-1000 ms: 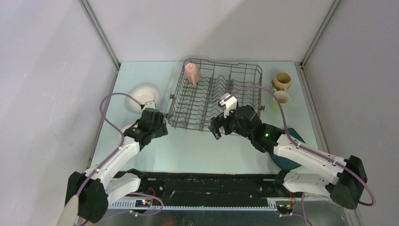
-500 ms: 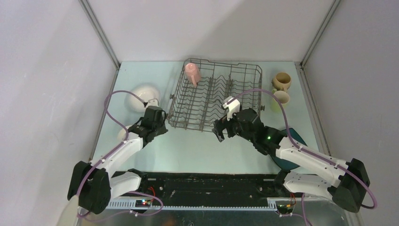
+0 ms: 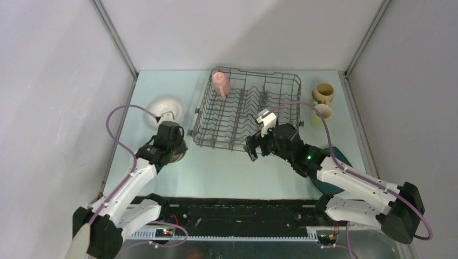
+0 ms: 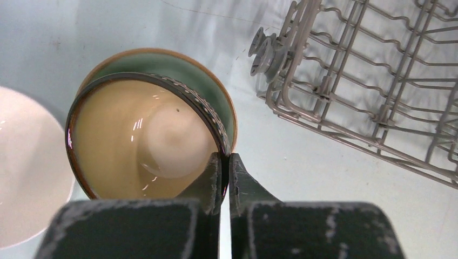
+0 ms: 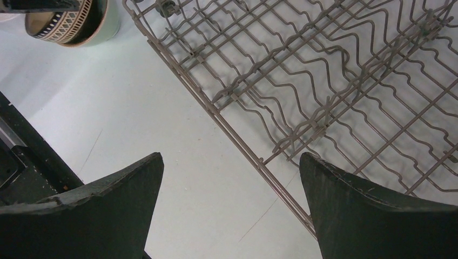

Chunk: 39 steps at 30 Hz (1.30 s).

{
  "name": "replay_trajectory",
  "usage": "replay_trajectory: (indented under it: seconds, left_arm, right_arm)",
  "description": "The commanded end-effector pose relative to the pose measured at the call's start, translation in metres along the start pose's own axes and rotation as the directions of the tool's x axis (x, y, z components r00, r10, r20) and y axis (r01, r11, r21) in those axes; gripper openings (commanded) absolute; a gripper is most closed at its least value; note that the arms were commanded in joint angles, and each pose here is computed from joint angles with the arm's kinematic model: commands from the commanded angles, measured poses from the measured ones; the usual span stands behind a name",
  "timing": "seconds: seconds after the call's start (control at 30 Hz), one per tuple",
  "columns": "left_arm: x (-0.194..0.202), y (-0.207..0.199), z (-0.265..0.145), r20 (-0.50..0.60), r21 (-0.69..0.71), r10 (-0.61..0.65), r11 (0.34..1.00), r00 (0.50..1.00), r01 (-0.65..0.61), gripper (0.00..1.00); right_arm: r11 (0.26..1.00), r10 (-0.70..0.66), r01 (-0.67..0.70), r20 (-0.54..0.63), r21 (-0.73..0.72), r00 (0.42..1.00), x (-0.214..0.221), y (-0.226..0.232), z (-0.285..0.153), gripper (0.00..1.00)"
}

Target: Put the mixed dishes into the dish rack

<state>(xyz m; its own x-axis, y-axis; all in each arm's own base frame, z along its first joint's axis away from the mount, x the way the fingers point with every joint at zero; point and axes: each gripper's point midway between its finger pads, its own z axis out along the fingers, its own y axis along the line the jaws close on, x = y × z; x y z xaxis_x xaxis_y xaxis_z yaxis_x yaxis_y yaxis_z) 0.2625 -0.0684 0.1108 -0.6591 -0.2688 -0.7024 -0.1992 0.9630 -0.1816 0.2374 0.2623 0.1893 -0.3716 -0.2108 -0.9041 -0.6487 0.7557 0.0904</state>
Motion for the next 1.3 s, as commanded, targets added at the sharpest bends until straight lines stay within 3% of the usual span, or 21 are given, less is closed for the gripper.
replay_trajectory:
  seconds: [0.0,0.23,0.43,0.57,0.63,0.77,0.8,0.87,1.07,1.27]
  left_arm:
    - [-0.041,-0.012,-0.034,0.108,0.063,-0.06,0.997,0.992,0.054,0.0]
    - [-0.068,-0.016,-0.079,0.189,0.131,-0.096,0.989,0.977,0.072,0.0]
    - [-0.09,-0.045,-0.122,0.216,0.322,-0.161,0.943,0.963,0.085,0.0]
    - [-0.099,-0.081,-0.151,0.182,0.531,-0.235,0.84,0.955,0.106,0.0]
    - [-0.102,-0.104,-0.164,0.133,0.648,-0.28,0.75,0.951,0.131,0.0]
    - [-0.108,-0.149,-0.188,-0.016,0.857,-0.393,0.468,0.919,0.215,0.0]
    - [-0.121,-0.159,-0.208,-0.045,0.91,-0.438,0.353,0.898,0.218,0.0]
    - [-0.124,-0.164,-0.211,-0.099,0.931,-0.47,0.266,0.877,0.248,0.0]
    - [-0.131,-0.167,-0.207,-0.131,0.926,-0.527,0.237,0.84,0.293,0.0]
    - [-0.133,-0.172,-0.206,-0.161,0.92,-0.526,0.226,0.835,0.32,0.0]
  right_arm:
    - [1.0,0.023,-0.023,0.051,0.002,0.998,-0.013,-0.001,0.0,1.0]
    - [0.997,0.054,-0.051,0.062,-0.054,0.997,-0.018,0.006,-0.002,0.99]
    - [0.976,0.104,-0.082,0.099,-0.203,0.99,-0.033,0.028,-0.007,1.0]
    - [0.962,0.136,-0.086,0.177,-0.261,0.975,-0.056,0.044,-0.011,1.0]
    - [0.949,0.149,-0.079,0.215,-0.304,0.965,-0.067,0.057,-0.014,1.0]
    - [0.935,0.183,-0.071,0.301,-0.348,0.936,-0.089,0.08,-0.018,1.0]
    - [0.928,0.191,-0.064,0.323,-0.367,0.927,-0.095,0.089,-0.019,1.0]
    - [0.93,0.207,-0.069,0.358,-0.36,0.91,-0.103,0.094,-0.018,1.0]
    - [0.933,0.348,-0.264,0.43,-0.245,0.833,-0.119,0.074,0.0,1.0]
    - [0.942,0.331,-0.264,0.438,-0.209,0.836,-0.118,0.081,0.017,1.0]
